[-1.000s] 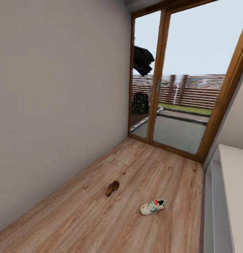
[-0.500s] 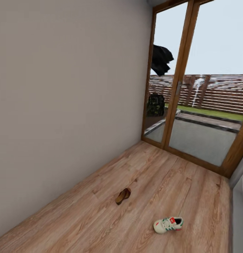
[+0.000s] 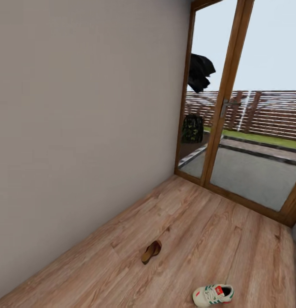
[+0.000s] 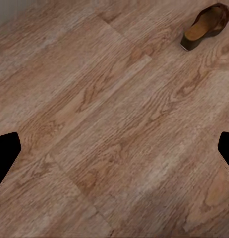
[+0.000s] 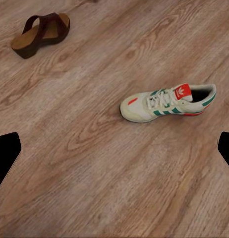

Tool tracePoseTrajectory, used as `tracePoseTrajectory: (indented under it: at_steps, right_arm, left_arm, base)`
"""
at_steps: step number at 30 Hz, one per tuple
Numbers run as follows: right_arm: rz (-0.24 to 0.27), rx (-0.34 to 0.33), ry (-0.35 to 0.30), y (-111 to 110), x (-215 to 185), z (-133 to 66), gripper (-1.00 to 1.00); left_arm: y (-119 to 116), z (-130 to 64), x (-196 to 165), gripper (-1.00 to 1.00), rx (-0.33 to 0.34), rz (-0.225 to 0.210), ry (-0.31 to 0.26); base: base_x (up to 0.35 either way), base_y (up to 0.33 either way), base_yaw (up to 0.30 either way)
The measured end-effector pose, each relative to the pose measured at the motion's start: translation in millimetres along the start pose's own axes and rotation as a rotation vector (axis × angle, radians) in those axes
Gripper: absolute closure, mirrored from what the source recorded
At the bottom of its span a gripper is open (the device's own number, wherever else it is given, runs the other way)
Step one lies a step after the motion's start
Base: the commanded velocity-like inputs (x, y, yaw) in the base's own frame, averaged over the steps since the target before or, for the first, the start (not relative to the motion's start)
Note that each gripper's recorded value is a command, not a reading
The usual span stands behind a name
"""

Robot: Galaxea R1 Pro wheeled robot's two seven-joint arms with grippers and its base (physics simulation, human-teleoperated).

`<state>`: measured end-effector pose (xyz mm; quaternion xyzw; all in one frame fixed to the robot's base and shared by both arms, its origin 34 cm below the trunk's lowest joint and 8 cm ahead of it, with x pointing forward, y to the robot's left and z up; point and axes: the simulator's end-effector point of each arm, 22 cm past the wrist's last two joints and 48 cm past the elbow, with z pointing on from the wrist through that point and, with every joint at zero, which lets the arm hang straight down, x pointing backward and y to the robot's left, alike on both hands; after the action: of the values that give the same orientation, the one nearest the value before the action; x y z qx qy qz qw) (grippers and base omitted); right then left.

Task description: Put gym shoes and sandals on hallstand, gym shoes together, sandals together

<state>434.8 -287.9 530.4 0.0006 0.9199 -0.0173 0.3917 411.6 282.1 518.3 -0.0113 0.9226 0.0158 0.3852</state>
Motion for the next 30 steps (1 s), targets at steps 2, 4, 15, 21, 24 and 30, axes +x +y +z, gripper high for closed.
tracePoseTrajectory:
  at_steps: [2,4,15,21,24,30]
  right_arm:
    - [-0.001,0.0,0.0,-0.1,0.0,0.0,-1.0]
    - [-0.002,0.0,0.0,-0.7,-0.1,0.0,-1.0]
    - [0.0,0.005,0.001,-2.3,0.5,-0.2,-1.0]
    - [0.002,0.008,0.0,-3.1,0.1,-0.1,-1.0]
    - [0.003,0.009,-0.001,-3.4,-0.4,0.0,-1.0]
    - [0.004,0.01,-0.002,-3.7,-0.8,0.1,-1.0]
  left_arm:
    - [0.0,0.0,0.0,-1.0,0.0,0.0,0.0]
    - [-0.1,0.0,0.2,-1.0,0.001,0.0,0.0]
    - [0.0,-0.1,0.5,-1.0,0.0,0.0,0.001]
    - [-0.1,-0.1,0.3,-1.0,0.0,0.0,0.001]
    - [0.0,-0.1,0.4,-1.0,0.0,0.0,0.001]
    - [0.0,-0.1,0.2,-1.0,0.0,0.0,0.001]
  base:
    - [0.337,0.0,0.0]
    - [0.337,0.0,0.0]
    - [0.337,0.0,0.0]
    - [0.337,0.0,0.0]
    - [0.337,0.0,0.0]
    - [0.337,0.0,0.0]
